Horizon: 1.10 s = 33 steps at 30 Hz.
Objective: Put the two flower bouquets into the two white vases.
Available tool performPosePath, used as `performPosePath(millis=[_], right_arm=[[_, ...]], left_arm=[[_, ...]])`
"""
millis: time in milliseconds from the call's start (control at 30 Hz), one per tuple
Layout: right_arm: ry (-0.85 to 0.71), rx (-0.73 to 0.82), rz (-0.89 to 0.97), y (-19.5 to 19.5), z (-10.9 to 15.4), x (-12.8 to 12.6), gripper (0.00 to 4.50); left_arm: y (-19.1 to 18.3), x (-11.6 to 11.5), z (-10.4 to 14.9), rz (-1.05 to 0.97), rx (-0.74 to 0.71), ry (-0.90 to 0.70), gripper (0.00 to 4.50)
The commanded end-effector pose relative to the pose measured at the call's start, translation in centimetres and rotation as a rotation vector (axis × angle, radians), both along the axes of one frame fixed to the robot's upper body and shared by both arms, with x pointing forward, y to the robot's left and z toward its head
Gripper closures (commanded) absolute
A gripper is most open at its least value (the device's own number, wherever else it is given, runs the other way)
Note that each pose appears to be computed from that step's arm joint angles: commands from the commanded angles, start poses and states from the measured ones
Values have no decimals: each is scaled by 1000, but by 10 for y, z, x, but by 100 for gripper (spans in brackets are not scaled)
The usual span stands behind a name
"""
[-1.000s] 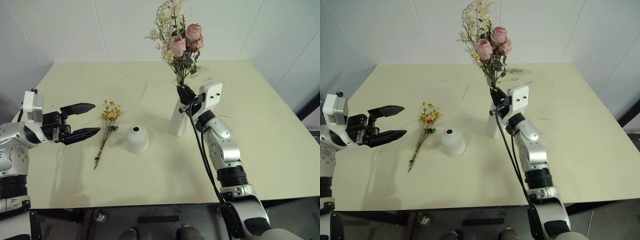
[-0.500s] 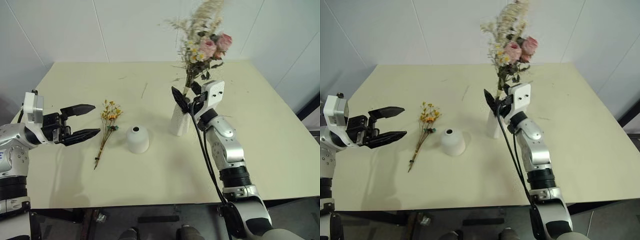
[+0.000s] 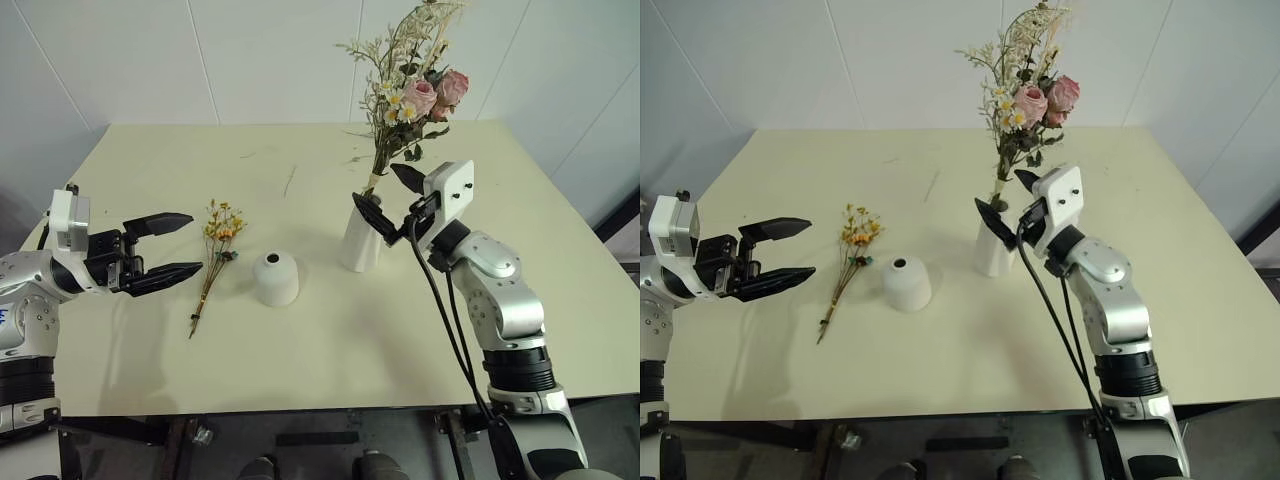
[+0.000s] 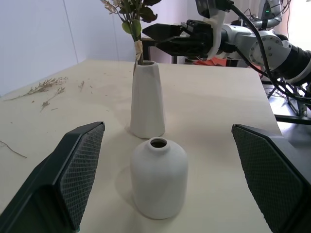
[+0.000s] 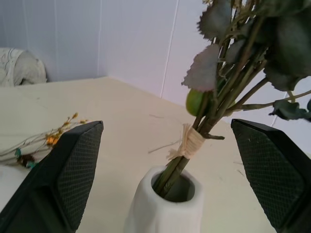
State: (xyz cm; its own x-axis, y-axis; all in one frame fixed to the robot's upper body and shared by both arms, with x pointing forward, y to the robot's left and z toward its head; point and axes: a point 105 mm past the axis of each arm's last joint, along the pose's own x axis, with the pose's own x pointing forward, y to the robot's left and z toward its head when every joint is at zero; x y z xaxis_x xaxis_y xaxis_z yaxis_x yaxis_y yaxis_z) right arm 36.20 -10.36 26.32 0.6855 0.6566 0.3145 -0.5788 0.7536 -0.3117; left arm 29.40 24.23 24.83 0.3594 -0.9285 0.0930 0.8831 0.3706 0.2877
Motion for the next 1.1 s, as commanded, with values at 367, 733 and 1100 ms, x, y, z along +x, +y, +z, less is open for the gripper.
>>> performPosePath(millis=[367, 733, 1100], right_arm=[[30, -173, 41, -22, 0, -17, 4], [38, -163, 40, -22, 1, -15, 4], [69, -198, 47, -30, -1, -17, 4]], left_arm=[[1, -1, 7, 26, -13, -32, 0], [4, -5, 3, 57, -21, -26, 0], [14, 6, -13, 333, -26, 23, 0]])
